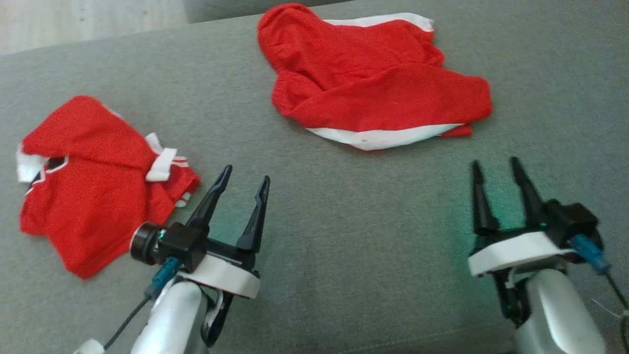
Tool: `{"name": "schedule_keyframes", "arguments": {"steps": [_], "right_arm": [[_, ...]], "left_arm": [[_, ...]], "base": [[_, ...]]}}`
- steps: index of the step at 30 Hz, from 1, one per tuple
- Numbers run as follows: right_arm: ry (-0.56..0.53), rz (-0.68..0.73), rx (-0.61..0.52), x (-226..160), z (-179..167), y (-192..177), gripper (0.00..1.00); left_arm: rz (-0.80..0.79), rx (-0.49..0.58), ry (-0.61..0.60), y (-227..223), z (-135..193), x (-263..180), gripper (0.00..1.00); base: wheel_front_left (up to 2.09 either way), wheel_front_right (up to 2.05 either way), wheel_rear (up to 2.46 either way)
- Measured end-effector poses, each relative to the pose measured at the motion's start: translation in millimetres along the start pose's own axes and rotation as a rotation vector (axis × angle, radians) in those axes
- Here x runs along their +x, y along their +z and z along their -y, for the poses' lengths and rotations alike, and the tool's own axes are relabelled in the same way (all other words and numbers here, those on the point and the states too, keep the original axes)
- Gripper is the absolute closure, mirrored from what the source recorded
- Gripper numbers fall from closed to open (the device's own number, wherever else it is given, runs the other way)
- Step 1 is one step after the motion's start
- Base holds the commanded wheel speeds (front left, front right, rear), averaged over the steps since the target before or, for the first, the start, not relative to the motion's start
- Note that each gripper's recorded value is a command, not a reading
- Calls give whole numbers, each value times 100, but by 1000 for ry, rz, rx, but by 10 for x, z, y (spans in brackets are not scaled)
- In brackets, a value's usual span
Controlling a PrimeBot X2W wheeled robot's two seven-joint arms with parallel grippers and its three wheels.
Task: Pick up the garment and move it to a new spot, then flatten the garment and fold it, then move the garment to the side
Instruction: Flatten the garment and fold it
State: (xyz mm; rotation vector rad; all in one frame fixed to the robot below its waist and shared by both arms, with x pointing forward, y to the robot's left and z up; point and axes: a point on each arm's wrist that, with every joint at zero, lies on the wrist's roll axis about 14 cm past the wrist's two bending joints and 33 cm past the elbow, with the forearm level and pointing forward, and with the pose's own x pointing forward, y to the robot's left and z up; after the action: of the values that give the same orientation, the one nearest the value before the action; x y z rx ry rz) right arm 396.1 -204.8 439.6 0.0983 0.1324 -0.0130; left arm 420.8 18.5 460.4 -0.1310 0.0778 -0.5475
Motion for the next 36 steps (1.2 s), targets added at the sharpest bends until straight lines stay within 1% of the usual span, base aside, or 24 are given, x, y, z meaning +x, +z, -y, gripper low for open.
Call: {"name": "schedule_keyframes", "arguments": {"steps": [3,6,10,11,14,20,27,31,33,36], "right_arm": [[35,18,1,-23,-122,54,0],[62,14,-6,-15,-215,41,0],[145,12,-53,145,-467,98,0],[195,9,-87,256,-627,138,0],[263,-6,-137,407,-858,146,0],[409,-99,-236,634,-1366,-50,0],[524,-177,-428,986,-1708,-213,0],[580,-228,-509,1118,-1903,-359,0],[598,-256,-564,1175,-1931,-452,0],[602,-300,-646,1291,-1882,-574,0]], "left_arm": [[-19,12,-30,-63,39,83,0],[-8,13,-52,-33,83,191,0],[-2,12,-31,-5,29,163,0],[-5,13,-8,-4,-35,103,0],[-2,16,25,22,-107,3,0],[9,2,138,78,-372,-276,0],[-11,-24,270,9,-615,-708,0],[-1,-45,318,31,-684,-852,0],[-5,-52,344,17,-721,-911,0],[-15,-60,373,-19,-764,-976,0]], "base": [[0,0,0],[0,0,0],[0,0,0],[0,0,0],[0,0,0],[0,0,0],[0,0,0],[0,0,0],[0,0,0],[0,0,0]]}}
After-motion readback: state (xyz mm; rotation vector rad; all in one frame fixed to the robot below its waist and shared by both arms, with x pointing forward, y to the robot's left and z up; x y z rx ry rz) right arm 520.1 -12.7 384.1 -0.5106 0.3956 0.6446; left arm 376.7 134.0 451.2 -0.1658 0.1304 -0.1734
